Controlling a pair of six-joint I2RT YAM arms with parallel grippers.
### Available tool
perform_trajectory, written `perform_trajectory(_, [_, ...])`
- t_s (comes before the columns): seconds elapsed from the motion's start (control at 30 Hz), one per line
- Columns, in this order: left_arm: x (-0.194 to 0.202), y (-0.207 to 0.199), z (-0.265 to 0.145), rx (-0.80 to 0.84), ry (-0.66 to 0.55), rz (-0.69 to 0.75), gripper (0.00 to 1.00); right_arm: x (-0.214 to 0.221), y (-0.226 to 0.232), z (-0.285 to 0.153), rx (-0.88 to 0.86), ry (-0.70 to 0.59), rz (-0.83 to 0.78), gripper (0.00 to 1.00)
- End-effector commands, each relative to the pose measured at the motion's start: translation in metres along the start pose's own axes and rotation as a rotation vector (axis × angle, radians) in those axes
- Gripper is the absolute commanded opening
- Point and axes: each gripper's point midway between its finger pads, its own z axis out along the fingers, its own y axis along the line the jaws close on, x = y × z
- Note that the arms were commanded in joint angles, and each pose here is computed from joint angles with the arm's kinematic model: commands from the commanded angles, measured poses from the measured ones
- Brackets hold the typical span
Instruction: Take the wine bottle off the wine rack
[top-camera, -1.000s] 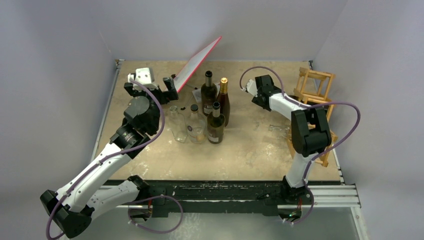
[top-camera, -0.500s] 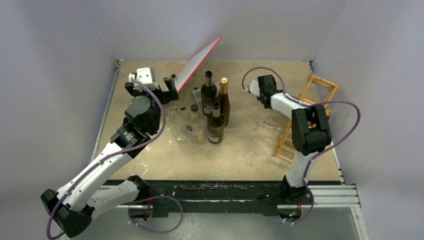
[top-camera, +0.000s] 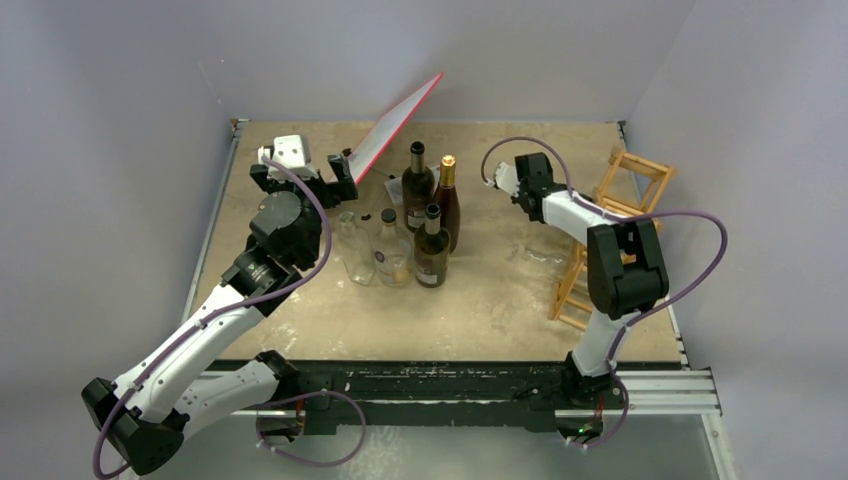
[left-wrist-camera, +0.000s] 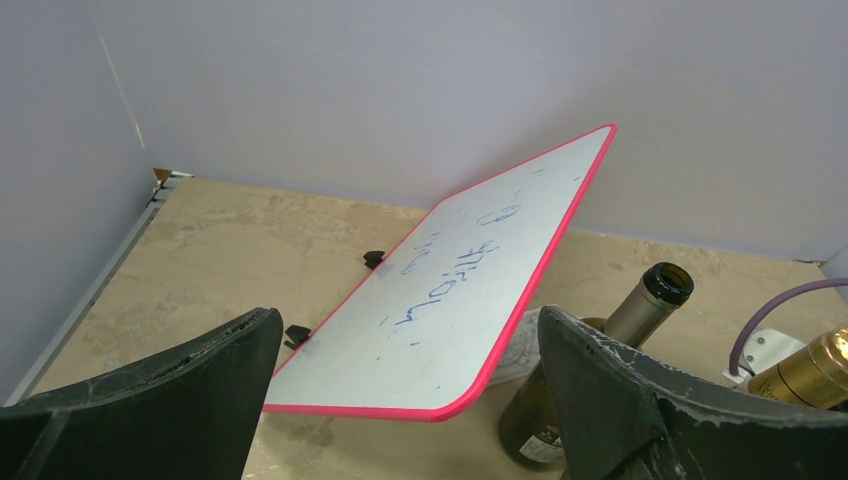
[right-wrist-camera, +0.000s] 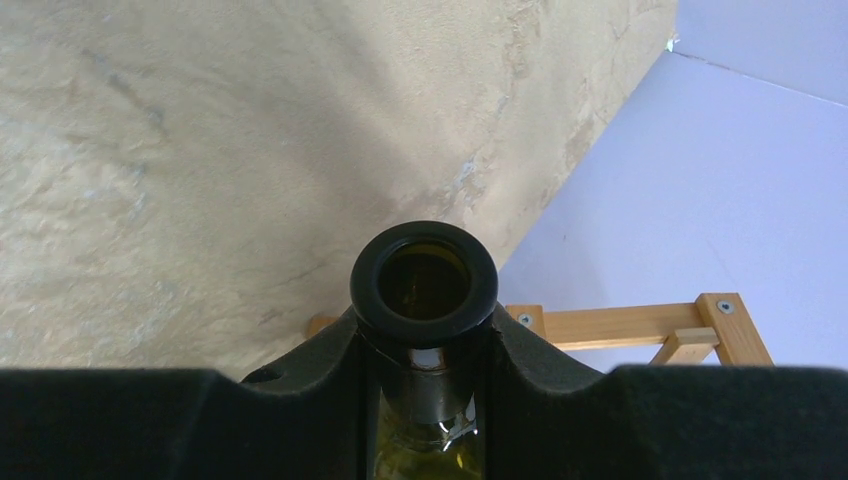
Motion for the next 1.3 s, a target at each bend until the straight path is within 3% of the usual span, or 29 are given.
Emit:
perform_trajectory(0.0, [-0.012,-0.001,0.001,0.007,-0.034,-0.027,0.99,-0.026,-0.031,0.006,0.084,-0.035,0.097,0.00])
perform_trajectory(0.63, [-0.005,-0.002,0.004,-0.003,-0.020,-0.008,0.99,-0.097,-0.083,0.014,0.124,-0.144,0.170,0.00])
perform_trajectory(1.27, [-0.005,-0.004,0.007,0.008,-0.015,-0.015,0.99,-0.149,-0.159,-0.085,0.366,-0.395,0.166,0.00])
